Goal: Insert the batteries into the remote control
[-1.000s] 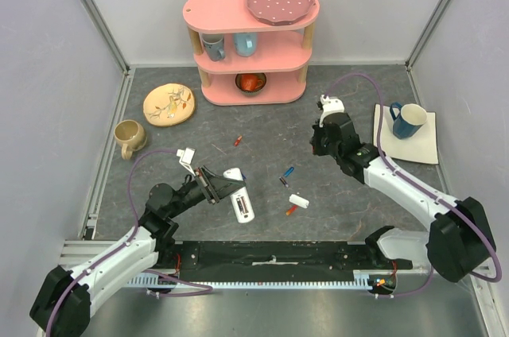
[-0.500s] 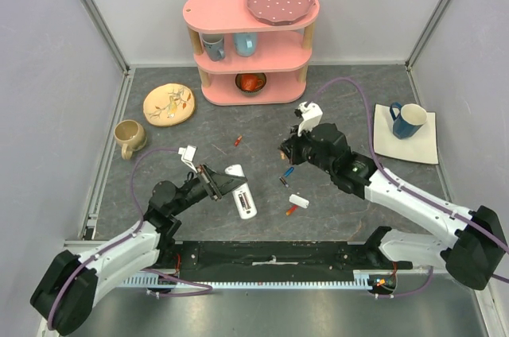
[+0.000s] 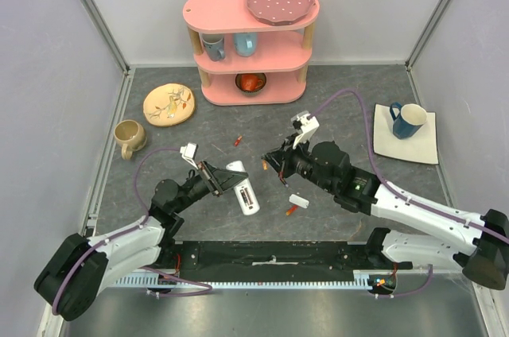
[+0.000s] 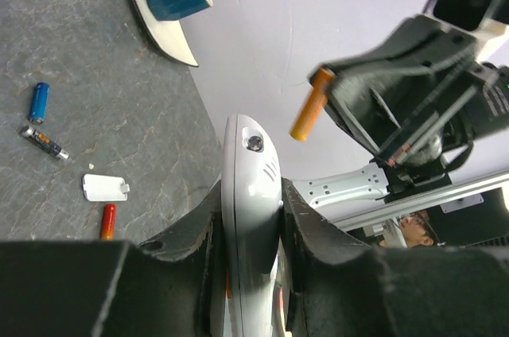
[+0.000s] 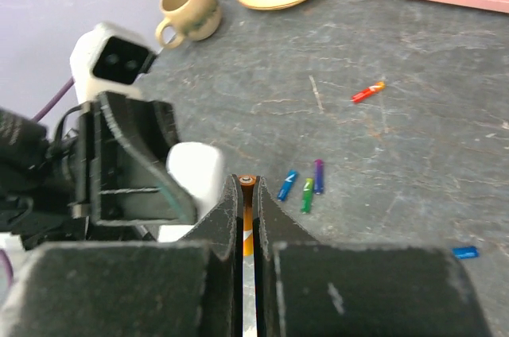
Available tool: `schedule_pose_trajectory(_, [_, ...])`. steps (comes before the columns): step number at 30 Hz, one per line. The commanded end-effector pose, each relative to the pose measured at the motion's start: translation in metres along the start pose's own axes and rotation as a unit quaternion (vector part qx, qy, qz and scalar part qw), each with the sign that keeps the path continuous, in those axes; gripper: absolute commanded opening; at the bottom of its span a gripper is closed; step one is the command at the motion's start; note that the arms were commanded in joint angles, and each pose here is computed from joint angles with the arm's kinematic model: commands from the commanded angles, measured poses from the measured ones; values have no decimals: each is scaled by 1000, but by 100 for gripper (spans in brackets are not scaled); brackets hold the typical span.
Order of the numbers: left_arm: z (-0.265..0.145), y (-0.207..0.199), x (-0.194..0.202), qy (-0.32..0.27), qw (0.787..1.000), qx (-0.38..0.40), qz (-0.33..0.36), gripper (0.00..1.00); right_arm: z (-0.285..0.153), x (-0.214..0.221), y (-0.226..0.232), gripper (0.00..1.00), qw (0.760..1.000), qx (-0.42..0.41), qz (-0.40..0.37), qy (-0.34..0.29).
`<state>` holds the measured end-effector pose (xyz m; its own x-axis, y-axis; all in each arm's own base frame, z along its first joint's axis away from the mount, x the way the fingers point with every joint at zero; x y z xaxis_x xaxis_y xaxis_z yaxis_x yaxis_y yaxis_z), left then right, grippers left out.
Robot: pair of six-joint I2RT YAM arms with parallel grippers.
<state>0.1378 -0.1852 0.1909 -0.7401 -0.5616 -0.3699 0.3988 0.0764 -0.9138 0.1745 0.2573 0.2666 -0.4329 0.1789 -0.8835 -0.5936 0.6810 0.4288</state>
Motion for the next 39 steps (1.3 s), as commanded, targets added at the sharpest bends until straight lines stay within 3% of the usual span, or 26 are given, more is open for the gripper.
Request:
schedule_pose_trajectory(1, [1, -2, -2, -14, 999, 6, -30, 2, -1, -6, 24, 0, 999, -28, -20, -30])
schedule_pose_trajectory(14, [5, -1, -3, -14, 999, 1, -52, 2, 2, 31, 60, 0, 997, -48, -67, 2])
schedule_pose_trajectory(39, [5, -3, -5, -24, 999, 9, -44, 2, -5, 63, 59, 0, 998, -37, -59, 11])
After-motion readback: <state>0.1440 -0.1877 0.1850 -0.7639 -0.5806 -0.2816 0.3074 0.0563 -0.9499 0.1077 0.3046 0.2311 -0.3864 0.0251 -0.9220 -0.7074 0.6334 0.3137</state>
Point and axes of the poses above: each gripper's point midway between its finger pads, its own z axis out along the fingers, its own y axis along the line the jaws close on, x = y × z, the point moved 7 cm from there along -z, back along the fingers
